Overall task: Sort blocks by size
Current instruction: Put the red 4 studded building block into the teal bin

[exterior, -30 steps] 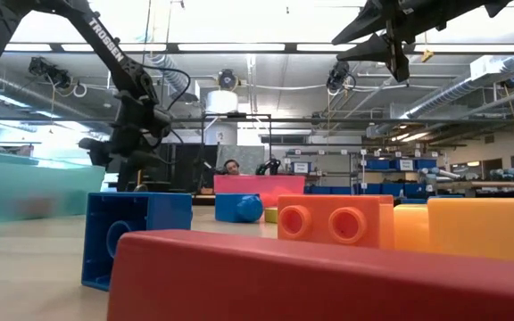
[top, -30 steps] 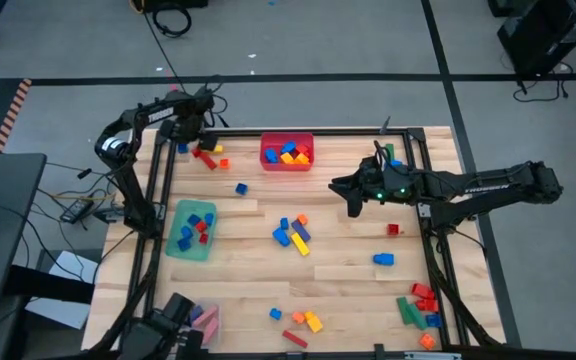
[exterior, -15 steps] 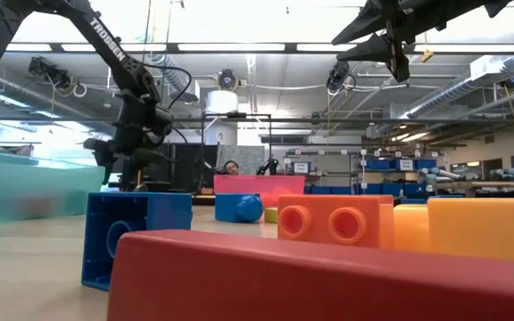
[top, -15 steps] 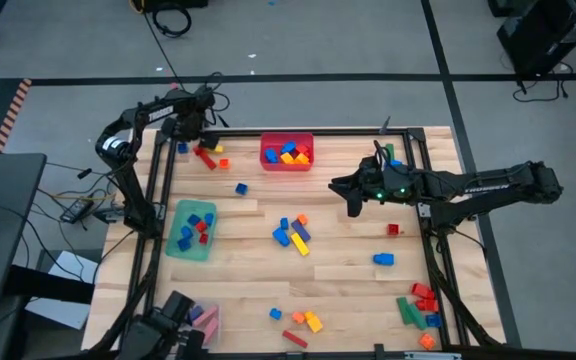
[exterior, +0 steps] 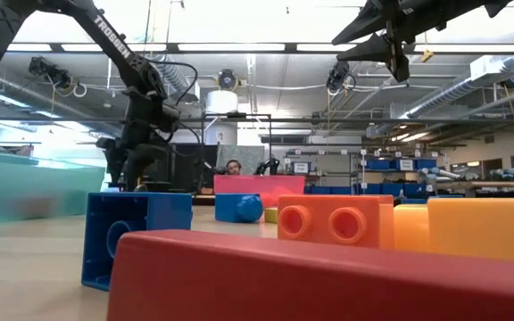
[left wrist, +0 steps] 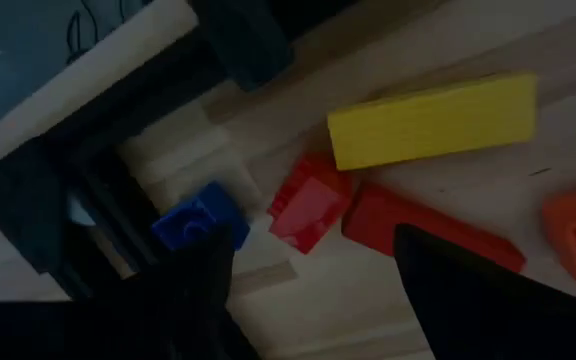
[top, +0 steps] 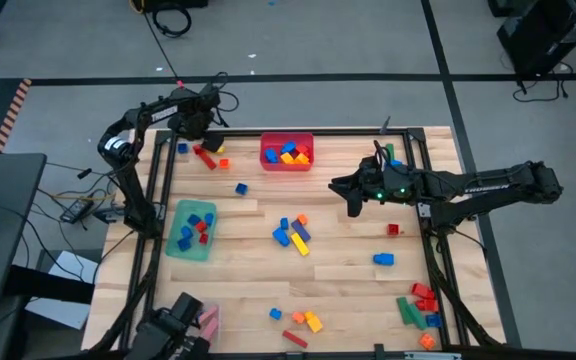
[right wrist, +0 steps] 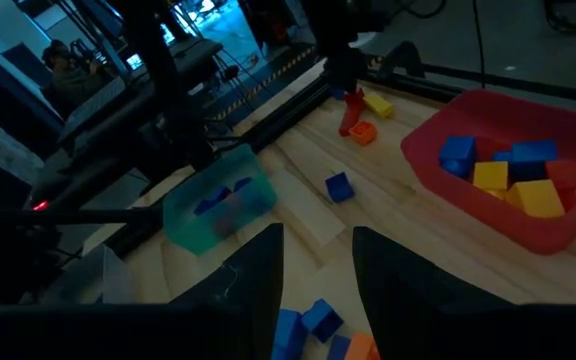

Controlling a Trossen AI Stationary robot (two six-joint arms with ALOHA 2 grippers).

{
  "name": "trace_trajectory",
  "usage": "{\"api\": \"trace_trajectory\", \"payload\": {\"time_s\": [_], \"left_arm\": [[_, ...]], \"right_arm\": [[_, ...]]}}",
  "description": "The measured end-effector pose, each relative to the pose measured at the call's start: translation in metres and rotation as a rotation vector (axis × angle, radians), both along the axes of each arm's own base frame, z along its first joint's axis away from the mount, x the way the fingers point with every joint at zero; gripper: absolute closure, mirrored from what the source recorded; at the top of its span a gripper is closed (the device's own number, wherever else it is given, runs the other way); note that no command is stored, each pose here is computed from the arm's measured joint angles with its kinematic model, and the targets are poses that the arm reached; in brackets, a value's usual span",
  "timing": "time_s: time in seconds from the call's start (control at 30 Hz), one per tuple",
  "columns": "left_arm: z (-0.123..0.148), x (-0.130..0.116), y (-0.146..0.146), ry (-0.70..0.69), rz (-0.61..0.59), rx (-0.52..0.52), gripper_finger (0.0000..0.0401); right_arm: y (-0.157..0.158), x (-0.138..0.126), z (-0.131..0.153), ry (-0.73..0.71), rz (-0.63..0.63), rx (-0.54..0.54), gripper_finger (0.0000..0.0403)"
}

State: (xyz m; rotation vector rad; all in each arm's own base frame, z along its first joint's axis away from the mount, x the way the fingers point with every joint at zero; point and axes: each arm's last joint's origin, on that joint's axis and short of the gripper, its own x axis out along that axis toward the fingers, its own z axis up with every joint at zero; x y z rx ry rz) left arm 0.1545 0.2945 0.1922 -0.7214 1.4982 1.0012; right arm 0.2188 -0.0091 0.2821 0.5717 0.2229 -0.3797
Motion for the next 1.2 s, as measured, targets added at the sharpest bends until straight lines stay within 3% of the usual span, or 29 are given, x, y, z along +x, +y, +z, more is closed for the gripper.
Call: {"api": "trace_trajectory", "payload": {"time_s": [0.2,0.4,0.73,1.2], "left_arm": [[-0.026,0.005,-0.003,0.112,-0.056,-0.129,0.0119],[-0.029,0.005,-0.001,0.116,-0.024,-0.117,0.0119],[-0.029,0.007,-0.001,0.063,-0.119,-0.154,0.0122],[-0.029,0.008,0.0,0.058,-0.143,-0.161,0.0208]], "right_arm": [[0.0,0.0,0.0,0.001,0.001,-0.002,0.0266],[0.0,0.0,0.0,0.001,0.001,-0.002,0.0266],[0.0,0.0,0.0,0.001,0.001,-0.002,0.0266],[0.0,0.0,0.0,-0.003,-0.003,0.008,0.0266]]}}
